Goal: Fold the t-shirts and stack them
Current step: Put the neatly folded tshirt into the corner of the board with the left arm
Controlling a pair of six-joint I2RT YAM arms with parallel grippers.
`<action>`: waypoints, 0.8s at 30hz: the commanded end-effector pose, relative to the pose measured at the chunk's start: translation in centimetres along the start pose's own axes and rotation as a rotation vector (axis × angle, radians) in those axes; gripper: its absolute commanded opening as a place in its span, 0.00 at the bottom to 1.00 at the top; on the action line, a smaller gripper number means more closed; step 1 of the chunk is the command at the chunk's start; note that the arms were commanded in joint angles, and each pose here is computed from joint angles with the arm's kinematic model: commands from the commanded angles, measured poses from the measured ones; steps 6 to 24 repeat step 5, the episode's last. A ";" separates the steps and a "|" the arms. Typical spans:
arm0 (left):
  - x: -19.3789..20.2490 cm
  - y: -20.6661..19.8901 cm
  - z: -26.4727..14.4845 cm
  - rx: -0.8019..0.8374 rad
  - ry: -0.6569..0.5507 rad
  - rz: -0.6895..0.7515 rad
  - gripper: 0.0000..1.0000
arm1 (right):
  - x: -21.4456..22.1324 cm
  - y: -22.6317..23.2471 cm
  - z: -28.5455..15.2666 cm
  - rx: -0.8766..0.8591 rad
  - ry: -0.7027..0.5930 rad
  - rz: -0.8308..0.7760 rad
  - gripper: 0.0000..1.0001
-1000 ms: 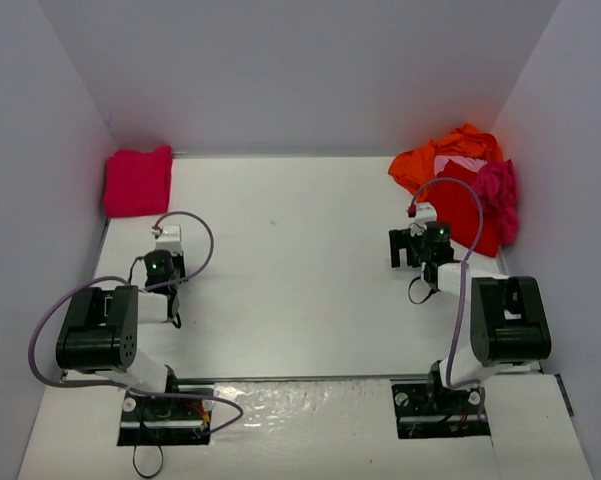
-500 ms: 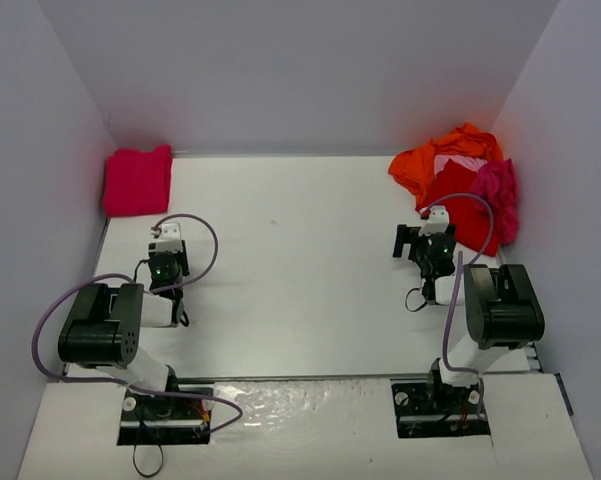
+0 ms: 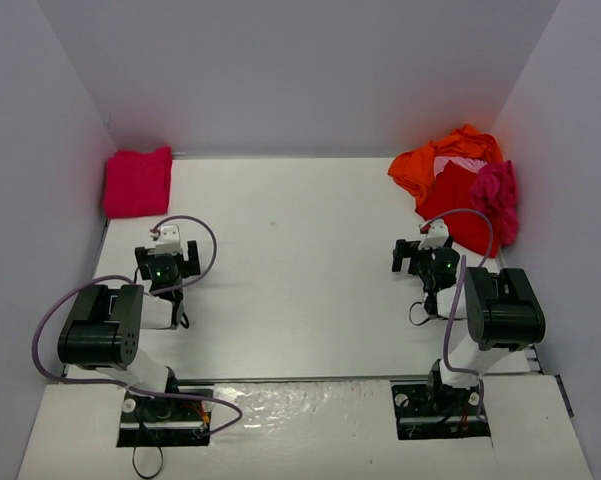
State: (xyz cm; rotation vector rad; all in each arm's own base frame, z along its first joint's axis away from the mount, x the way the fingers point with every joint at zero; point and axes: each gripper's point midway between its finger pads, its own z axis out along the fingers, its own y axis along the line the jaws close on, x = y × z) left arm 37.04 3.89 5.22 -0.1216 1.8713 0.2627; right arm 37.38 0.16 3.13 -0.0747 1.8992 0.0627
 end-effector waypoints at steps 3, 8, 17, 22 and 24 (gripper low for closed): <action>-4.9 -0.2 1.0 -0.002 -0.131 -0.038 0.97 | -7.5 -0.4 0.7 0.004 -0.261 -0.036 1.00; -4.9 -0.1 0.9 -0.008 -0.132 -0.041 0.97 | -7.4 -0.4 0.8 0.003 -0.254 -0.036 1.00; -4.9 -0.1 0.9 -0.008 -0.132 -0.041 0.97 | -7.4 -0.4 0.8 0.003 -0.254 -0.036 1.00; -4.9 -0.1 0.9 -0.008 -0.132 -0.041 0.97 | -7.4 -0.4 0.8 0.003 -0.254 -0.036 1.00; -4.9 -0.1 0.9 -0.008 -0.132 -0.041 0.97 | -7.4 -0.4 0.8 0.003 -0.254 -0.036 1.00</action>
